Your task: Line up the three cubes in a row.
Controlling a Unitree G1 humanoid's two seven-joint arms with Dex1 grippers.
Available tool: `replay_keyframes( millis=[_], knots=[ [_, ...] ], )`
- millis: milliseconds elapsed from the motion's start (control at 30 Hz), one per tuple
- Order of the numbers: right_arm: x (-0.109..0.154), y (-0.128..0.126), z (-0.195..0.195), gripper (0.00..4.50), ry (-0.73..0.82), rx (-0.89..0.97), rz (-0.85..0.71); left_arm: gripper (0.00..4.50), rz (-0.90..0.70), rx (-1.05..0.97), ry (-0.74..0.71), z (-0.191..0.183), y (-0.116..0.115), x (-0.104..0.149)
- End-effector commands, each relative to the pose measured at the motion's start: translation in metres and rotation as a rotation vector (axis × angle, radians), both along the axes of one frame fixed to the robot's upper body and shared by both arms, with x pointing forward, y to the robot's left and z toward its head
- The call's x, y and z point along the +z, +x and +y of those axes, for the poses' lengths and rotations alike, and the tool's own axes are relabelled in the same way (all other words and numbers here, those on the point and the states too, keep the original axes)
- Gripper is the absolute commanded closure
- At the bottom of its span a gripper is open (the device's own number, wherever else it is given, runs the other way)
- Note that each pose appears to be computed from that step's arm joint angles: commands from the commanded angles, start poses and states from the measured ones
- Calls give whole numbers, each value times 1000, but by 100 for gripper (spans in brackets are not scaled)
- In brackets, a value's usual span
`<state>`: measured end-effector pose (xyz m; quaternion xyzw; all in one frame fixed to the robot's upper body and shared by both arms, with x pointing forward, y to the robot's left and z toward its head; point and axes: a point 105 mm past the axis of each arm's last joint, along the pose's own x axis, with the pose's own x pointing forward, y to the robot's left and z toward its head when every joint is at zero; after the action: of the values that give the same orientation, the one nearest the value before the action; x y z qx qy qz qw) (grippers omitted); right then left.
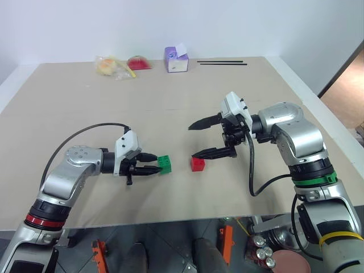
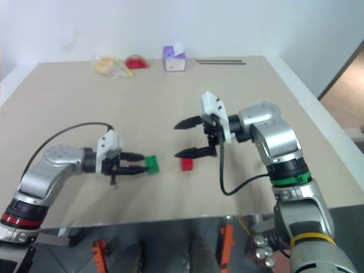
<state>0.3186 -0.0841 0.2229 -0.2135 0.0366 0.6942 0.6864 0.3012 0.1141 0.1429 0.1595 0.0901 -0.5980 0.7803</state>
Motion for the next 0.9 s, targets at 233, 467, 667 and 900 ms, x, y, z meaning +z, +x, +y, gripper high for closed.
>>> replay_keyframes(
  millis=[233,467,667,900],
  knots=[
    [6,-5,1,0,0,23,-32,326,-31,-47,99,4,8,-14],
    [7,-5,-1,0,9,12,-34,326,-65,-69,95,-3,20,-11],
    [6,-5,-3,0,11,0,-33,326,-75,-88,87,-7,21,-11],
    [5,-4,-3,0,12,-7,-33,160,-44,-116,81,-6,17,-11]
  ],
)
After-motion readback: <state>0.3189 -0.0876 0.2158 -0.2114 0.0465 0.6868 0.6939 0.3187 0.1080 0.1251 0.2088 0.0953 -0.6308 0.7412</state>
